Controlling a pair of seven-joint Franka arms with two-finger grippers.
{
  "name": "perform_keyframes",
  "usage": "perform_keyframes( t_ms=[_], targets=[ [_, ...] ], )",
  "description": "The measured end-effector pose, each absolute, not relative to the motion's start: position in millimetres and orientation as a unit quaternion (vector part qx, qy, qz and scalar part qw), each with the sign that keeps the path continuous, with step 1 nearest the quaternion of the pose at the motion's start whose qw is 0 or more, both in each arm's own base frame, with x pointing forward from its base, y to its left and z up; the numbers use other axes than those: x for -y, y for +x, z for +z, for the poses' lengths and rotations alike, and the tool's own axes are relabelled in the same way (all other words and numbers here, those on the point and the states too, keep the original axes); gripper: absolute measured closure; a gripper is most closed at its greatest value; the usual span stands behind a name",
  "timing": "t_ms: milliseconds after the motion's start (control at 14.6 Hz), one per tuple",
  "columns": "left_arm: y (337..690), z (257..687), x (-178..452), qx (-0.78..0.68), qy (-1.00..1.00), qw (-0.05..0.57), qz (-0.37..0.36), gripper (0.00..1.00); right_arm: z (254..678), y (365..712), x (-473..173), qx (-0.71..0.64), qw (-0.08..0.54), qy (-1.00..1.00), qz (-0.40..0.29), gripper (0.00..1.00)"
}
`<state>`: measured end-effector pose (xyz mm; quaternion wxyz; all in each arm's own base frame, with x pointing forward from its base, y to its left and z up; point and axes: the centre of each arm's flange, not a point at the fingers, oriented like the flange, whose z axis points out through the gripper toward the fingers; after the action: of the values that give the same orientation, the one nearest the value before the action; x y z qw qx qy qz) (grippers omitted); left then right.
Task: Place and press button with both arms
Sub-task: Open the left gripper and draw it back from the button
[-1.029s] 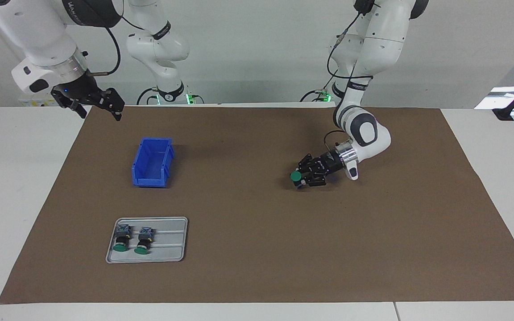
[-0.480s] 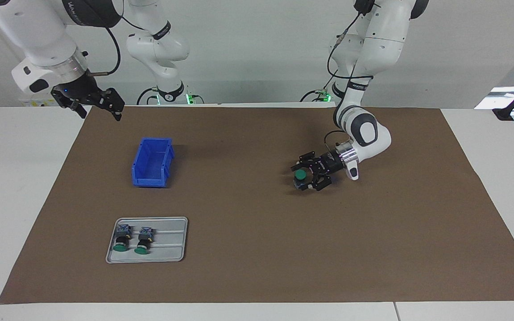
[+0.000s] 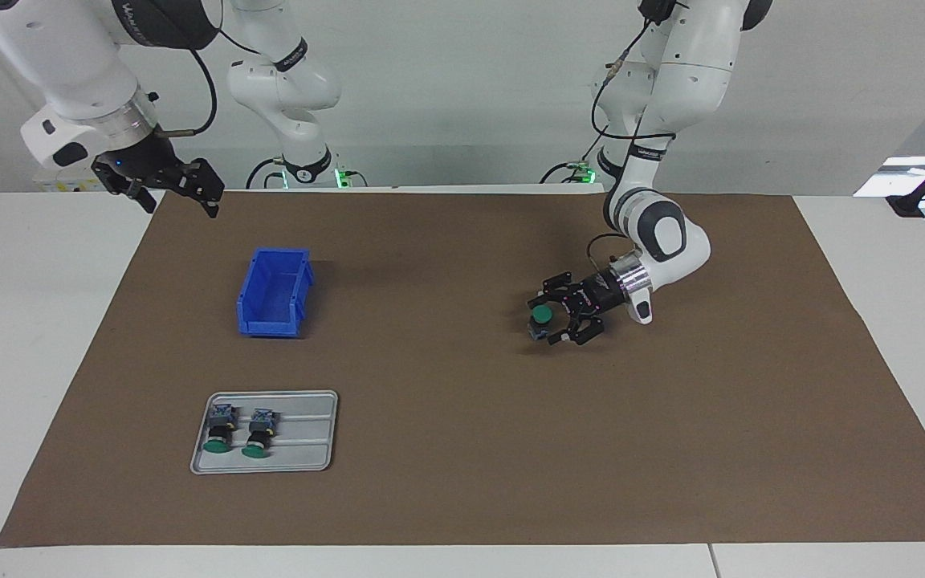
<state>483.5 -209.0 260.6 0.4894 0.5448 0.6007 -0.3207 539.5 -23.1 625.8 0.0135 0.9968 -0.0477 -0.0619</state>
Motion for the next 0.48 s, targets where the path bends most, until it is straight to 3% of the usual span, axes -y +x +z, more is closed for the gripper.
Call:
perform_keyframes(
  t_ms=[480],
  targets=[
    [487, 328, 220, -0.613, 0.578, 0.464, -0.275, 0.00, 626, 540, 23, 0.048, 0.014, 0.997, -0.062, 0.01]
  ],
)
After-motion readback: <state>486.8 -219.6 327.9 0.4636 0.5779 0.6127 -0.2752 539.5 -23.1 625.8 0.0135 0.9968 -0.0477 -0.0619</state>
